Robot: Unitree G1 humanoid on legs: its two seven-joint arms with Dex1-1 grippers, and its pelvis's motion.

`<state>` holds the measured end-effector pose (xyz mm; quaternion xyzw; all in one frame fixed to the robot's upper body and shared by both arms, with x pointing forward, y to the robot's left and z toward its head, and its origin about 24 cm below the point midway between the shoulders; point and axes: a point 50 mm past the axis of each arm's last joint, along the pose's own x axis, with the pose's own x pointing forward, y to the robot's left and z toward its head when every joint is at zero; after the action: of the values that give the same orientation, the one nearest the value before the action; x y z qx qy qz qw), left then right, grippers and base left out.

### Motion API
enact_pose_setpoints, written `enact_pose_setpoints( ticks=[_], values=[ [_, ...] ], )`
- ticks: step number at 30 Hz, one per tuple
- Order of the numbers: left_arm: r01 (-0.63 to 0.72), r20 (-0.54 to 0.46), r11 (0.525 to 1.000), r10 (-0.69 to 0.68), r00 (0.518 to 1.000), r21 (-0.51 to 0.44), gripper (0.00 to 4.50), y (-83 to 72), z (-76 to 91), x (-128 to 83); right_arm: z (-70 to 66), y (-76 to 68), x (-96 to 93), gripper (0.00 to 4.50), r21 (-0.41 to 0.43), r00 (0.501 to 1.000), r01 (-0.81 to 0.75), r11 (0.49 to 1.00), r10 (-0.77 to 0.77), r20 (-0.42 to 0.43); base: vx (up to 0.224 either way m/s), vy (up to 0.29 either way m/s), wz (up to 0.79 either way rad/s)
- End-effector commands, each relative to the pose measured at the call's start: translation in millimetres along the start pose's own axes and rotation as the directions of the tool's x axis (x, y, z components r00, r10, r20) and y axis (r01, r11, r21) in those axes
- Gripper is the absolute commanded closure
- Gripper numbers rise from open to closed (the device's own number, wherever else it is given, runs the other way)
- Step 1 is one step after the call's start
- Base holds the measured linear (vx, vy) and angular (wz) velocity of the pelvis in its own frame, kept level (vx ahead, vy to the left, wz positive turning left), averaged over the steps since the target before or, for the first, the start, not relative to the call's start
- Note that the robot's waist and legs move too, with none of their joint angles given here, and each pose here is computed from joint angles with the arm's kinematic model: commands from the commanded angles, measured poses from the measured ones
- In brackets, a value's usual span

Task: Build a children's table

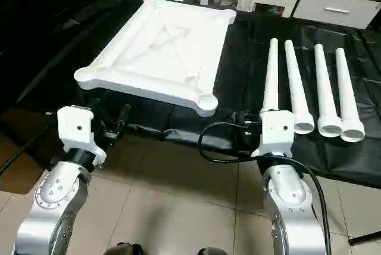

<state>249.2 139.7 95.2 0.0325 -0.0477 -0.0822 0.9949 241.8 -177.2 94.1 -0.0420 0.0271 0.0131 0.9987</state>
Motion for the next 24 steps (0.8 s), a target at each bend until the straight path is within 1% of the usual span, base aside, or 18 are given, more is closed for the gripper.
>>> enact_pose_setpoints(
  ticks=[1,8,9,10,11,13,15,19,21,24],
  values=[
    [0.012,-0.004,1.0,-0.012,1.0,0.002,0.78,-1.4,0.8,-1.1,2.8,-1.8,-2.1,0.26,0.005,1.0,0.002,1.0,-0.002,0.016,0.0,0.0,0.0],
    [0.012,-0.004,1.0,-0.012,1.0,0.002,0.78,-1.4,0.8,-1.1,2.8,-1.8,-2.1,0.26,0.005,1.0,0.002,1.0,-0.002,0.016,0.0,0.0,0.0],
    [0.023,-0.002,1.0,-0.023,1.0,0.015,0.78,-1.5,0.2,-2.5,1.9,-1.8,-2.5,0.26,0.014,1.0,0.009,1.0,-0.009,0.018,0.0,0.0,0.0],
    [0.001,0.019,1.0,-0.001,1.0,0.017,0.78,-0.6,4.3,4.4,10.1,-4.4,-1.0,0.26,-0.008,0.999,0.027,1.0,-0.027,0.033,0.0,0.0,0.0],
    [0.016,0.031,1.0,-0.016,0.999,0.008,0.78,-2.3,8.3,9.8,18.7,-7.0,-0.1,0.26,-0.033,0.997,0.052,0.998,-0.051,0.052,0.0,0.0,0.0],
    [0.053,0.031,0.999,-0.053,0.998,-0.004,0.78,-5.7,10.1,11.8,23.4,-8.9,-0.5,0.26,-0.045,0.996,0.076,0.996,-0.073,0.061,0.0,0.0,0.0],
    [0.065,0.043,0.997,-0.067,0.997,0.033,0.78,-7.4,10.8,9.5,22.3,-9.7,-2.4,0.26,-0.031,0.994,0.097,0.995,-0.095,0.052,0.0,0.0,0.0],
    [0.057,0.046,0.998,-0.058,0.997,0.031,0.78,-6.6,10.8,9.1,21.2,-6.4,-5.3,0.26,-0.017,0.997,0.066,0.998,-0.065,0.05,0.0,0.0,0.0],
    [0.039,0.047,0.999,-0.041,0.998,0.033,0.78,-3.7,11.1,10.5,21.8,-2.4,-3.3,0.26,-0.019,0.999,0.038,0.999,-0.037,0.04,0.0,0.0,0.0],
    [0.036,0.043,0.999,-0.037,0.998,0.032,0.78,-2.8,11.1,10.4,22.5,-1.0,-2.5,0.26,-0.025,0.999,0.027,0.999,-0.027,0.035,0.0,0.0,0.0]
  ],
)
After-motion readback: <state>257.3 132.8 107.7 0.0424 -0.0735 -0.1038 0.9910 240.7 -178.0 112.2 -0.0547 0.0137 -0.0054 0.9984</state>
